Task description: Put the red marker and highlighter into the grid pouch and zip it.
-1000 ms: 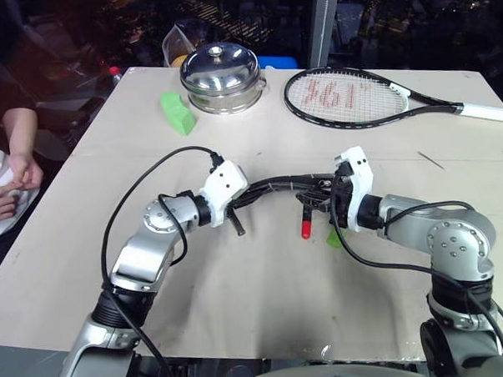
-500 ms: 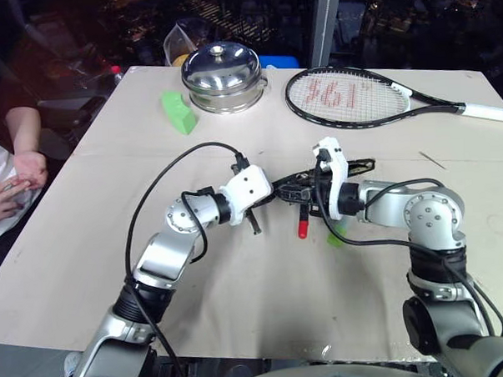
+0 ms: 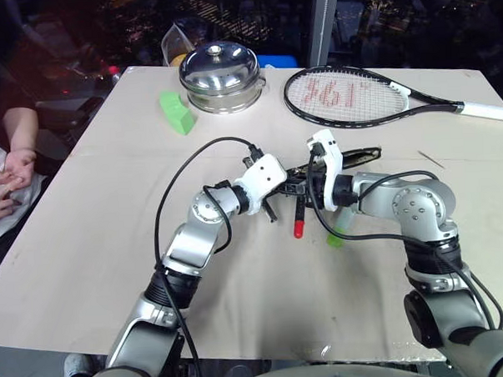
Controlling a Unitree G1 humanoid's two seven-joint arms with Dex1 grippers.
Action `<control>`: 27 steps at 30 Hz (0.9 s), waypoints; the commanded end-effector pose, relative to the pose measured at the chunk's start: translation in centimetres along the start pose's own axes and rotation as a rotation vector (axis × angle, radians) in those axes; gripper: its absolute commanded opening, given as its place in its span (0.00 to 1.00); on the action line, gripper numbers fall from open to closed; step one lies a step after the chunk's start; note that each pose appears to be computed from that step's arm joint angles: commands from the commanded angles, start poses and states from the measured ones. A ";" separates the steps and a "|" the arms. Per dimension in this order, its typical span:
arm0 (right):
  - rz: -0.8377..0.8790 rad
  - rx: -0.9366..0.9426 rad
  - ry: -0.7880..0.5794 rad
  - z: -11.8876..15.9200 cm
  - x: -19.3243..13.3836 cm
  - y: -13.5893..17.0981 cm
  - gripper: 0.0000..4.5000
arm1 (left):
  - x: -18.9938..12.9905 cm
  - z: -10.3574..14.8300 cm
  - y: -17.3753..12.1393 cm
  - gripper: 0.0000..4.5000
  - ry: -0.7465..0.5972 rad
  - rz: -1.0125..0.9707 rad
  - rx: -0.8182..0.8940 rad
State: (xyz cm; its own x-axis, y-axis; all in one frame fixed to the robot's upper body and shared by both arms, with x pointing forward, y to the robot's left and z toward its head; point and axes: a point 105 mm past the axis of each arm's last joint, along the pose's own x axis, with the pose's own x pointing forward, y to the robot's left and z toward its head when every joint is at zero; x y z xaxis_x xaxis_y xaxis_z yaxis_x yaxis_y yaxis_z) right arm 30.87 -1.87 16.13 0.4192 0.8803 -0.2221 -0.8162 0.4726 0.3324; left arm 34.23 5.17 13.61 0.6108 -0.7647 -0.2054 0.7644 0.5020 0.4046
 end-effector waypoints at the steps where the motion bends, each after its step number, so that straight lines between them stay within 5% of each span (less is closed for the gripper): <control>1: 0.025 -0.064 0.022 -1.4 -1.7 0.8 0.18 | -1.1 4.9 0.7 0.00 -0.180 0.015 0.025; 3: -0.034 -0.138 0.024 -1.6 -3.7 0.4 0.30 | -1.6 4.8 1.0 0.00 -0.183 0.019 -0.003; 7: -0.062 -0.201 -0.089 0.3 -7.2 1.3 0.30 | -2.5 4.2 1.4 0.00 -0.170 0.018 -0.010; 11: -0.130 -0.241 -0.202 2.8 -8.5 2.2 0.04 | -3.4 3.5 1.9 0.00 -0.138 0.021 0.005; 16: -0.215 -0.277 -0.265 5.5 -7.6 2.1 0.02 | -4.0 2.7 2.3 0.00 -0.097 0.025 0.062; 27: -0.442 -0.376 0.028 3.0 -4.7 -3.5 0.02 | -5.0 2.4 1.7 0.00 -0.083 0.021 0.134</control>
State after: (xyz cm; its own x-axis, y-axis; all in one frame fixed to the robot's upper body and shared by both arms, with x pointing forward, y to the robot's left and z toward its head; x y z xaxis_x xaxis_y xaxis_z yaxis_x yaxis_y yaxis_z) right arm 32.52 -7.88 18.21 0.7319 0.6076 -0.3084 -0.6543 0.7531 -0.0691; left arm 32.66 9.25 15.71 0.6138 -0.7694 -0.1771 0.7441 0.4888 0.4555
